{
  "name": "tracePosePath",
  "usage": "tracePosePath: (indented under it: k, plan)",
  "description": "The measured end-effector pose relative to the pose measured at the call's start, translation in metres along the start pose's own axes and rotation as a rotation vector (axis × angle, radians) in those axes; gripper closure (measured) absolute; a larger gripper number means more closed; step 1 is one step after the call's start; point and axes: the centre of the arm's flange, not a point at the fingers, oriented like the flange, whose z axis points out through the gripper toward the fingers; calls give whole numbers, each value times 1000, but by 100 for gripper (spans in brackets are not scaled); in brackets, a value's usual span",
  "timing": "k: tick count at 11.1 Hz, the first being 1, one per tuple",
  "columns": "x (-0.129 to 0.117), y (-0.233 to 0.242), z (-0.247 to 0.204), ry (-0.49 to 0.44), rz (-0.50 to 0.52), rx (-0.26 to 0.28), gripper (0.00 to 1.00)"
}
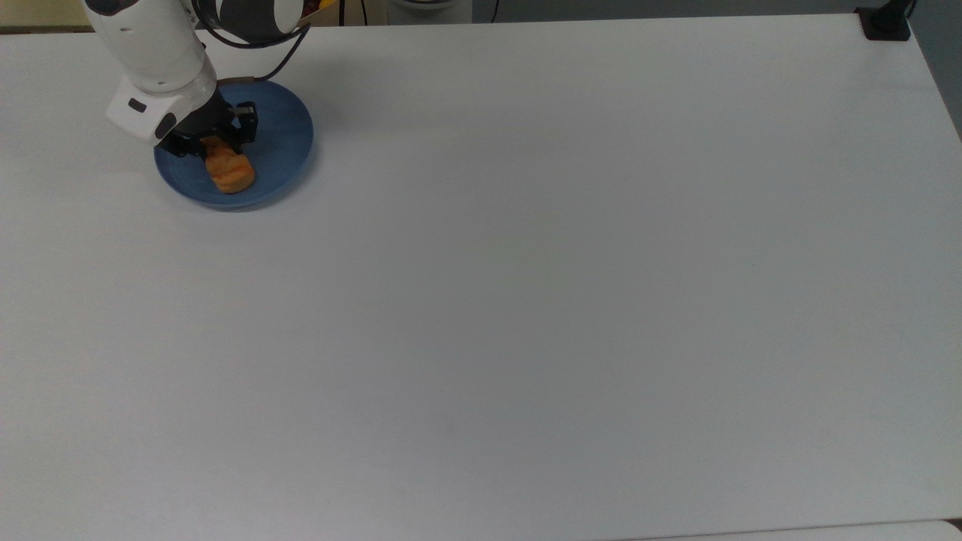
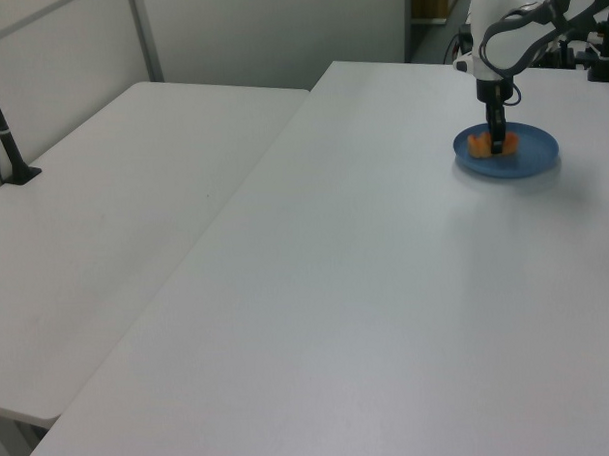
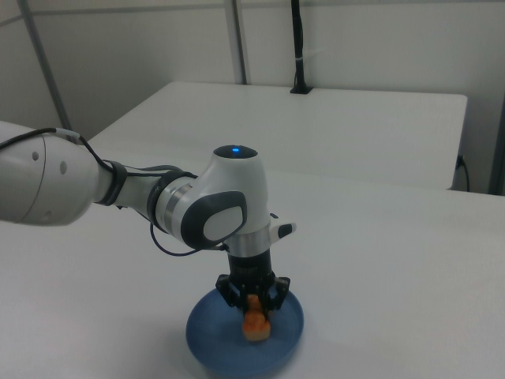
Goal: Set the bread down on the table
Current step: 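Close the gripper on the bread and lift it off the plate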
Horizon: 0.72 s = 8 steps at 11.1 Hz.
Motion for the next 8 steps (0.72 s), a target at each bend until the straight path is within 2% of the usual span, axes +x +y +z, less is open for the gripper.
tracePosePath:
  k: [2, 4, 8]
  plan:
    - [2, -1, -2, 3, 6, -3, 70]
    - [1, -1, -7, 0, 13, -1, 78]
    - [-9, 2, -61, -43, 34, 27, 80]
